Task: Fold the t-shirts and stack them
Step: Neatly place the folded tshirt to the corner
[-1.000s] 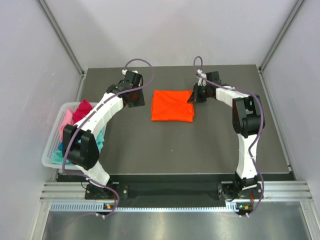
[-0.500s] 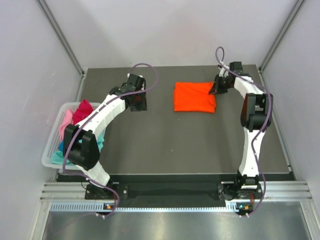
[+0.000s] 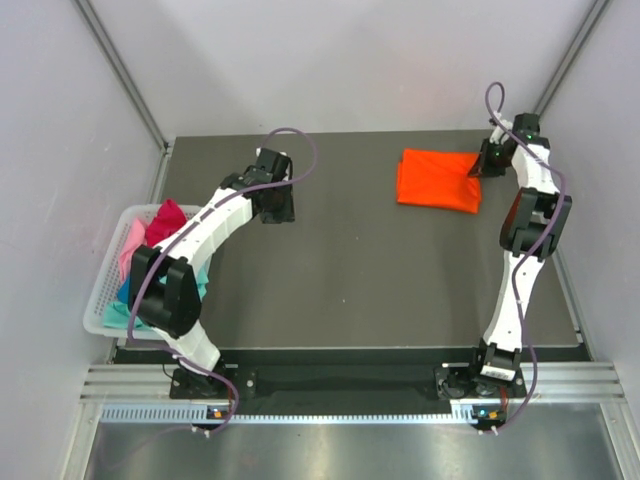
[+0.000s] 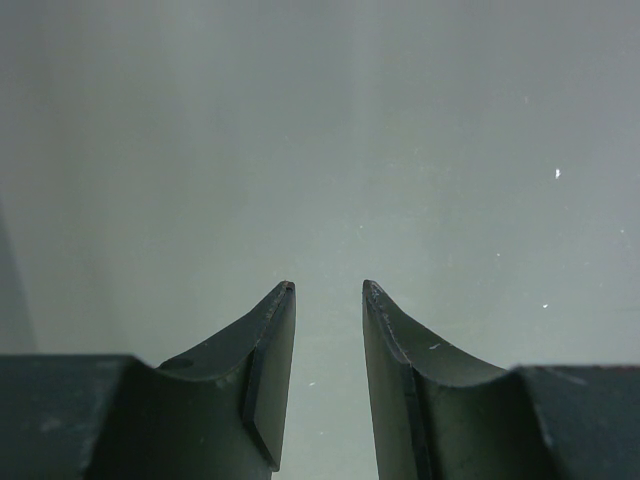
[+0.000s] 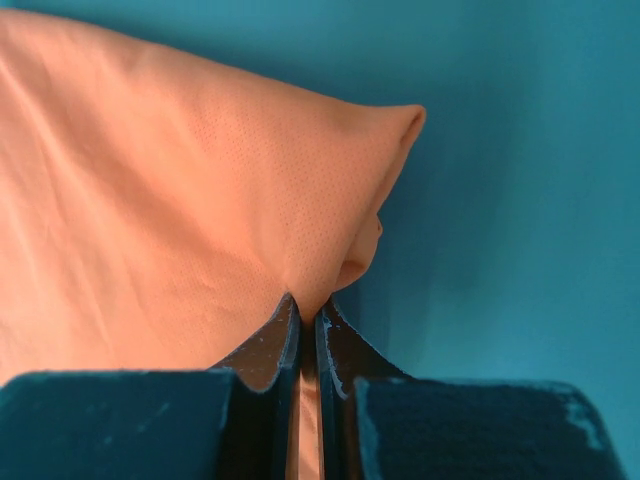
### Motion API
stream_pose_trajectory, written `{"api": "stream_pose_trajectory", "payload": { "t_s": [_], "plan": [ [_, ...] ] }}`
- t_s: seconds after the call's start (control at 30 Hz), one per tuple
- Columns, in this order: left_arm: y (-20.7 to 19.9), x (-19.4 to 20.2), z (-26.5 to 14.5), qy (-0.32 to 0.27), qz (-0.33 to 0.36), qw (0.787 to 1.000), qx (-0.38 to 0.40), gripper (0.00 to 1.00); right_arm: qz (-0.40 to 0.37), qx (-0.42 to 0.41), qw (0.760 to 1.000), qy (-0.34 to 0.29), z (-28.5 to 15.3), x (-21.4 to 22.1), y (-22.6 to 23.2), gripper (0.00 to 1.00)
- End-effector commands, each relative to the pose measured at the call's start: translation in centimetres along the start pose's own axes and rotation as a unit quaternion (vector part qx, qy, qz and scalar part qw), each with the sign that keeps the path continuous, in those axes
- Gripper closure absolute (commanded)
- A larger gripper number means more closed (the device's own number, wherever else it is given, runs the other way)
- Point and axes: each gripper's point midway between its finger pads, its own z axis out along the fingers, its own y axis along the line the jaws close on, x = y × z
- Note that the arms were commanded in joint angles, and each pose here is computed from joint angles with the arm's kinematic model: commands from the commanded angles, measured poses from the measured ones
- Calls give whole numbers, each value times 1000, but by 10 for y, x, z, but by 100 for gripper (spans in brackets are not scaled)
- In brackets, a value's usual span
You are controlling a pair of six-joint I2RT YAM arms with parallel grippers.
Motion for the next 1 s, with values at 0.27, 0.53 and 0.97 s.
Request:
{"api": "stream_pose_trajectory", "payload": {
  "t_s": [0.27,0.53,0.97],
  "plan": [
    [2,0,9,5,10,1000,-10,61,-76,98,984,-128,-29,-86,-45,100],
    [1,2,12,13,11,1000,-10,61,-109,123,972,-168,-35,-110,-59,100],
    [0,5,12,19,11,1000,-5,61,-120,156,959,-205,-38,-131,-72,82]
  ]
}}
